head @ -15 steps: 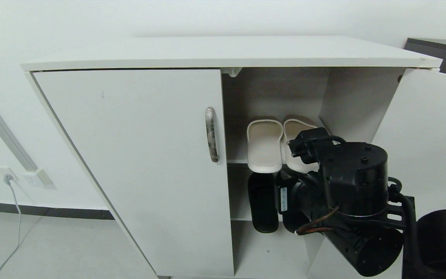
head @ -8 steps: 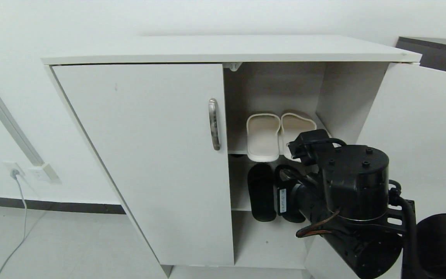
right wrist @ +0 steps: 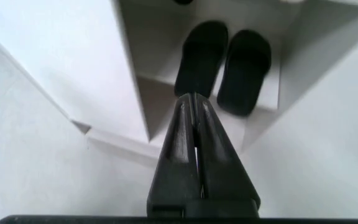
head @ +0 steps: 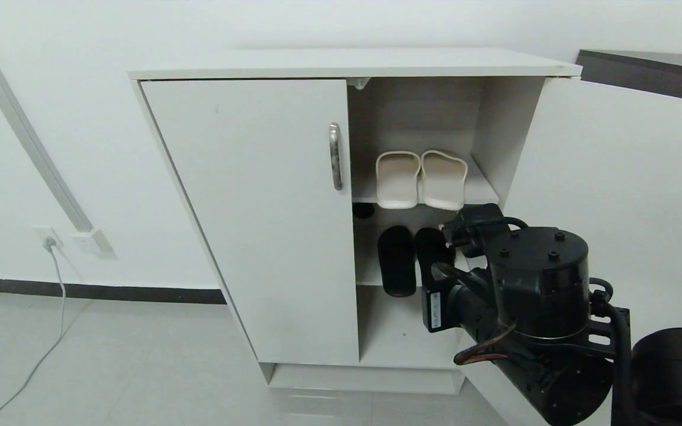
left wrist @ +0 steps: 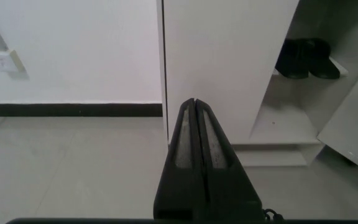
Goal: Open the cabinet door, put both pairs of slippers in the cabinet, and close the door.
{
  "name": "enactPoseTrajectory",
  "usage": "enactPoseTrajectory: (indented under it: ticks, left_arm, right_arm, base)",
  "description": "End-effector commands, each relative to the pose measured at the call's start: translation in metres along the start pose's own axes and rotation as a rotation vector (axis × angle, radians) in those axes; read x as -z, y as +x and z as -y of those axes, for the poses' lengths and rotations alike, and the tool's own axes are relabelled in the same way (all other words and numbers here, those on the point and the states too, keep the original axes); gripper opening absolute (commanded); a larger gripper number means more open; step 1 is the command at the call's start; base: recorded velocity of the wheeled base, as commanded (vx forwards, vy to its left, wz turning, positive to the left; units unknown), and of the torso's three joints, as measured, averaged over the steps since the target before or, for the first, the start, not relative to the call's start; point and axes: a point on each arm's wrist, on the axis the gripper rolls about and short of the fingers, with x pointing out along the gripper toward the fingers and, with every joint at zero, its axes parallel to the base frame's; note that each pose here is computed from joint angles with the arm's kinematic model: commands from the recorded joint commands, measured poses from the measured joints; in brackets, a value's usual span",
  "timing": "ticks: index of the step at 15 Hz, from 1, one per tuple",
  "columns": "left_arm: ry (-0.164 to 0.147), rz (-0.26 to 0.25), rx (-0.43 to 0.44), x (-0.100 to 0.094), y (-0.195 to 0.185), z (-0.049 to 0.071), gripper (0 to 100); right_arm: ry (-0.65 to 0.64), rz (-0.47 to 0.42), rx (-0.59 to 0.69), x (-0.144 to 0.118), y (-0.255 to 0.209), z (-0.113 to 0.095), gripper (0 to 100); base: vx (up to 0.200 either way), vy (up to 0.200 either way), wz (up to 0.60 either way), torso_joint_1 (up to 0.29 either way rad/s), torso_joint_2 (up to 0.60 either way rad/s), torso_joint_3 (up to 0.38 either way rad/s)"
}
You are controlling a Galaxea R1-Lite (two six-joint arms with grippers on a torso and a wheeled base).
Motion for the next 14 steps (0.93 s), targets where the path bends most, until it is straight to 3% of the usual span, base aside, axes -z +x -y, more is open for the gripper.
enactPoseTrajectory:
  ticks: [1,3,14]
  left_arm:
    - [0.0,-0.002,0.0,0.0,0.0,0.0,0]
    - [0.0,-0.002,0.0,0.0,0.0,0.0,0]
    - [0.0,-0.002,-0.001,0.0,0.0,0.0,0]
  right_arm:
    - [-0.005,-0.008,0.004,0.003,0.002,0.001,0]
    - [-0.01,-0.015,0.001,0.005,0.003,0.001,0]
    - [-0.032,-0.039,0.018,0.013,0.008,0.004,0]
  base:
    - [-0.2,0.0,0.0,0.002,0.0,-0.002]
    - [-0.2,0.0,0.0,0.0,0.0,0.002]
    - [0.0,0.0,0.0,0.0,0.0,0.0]
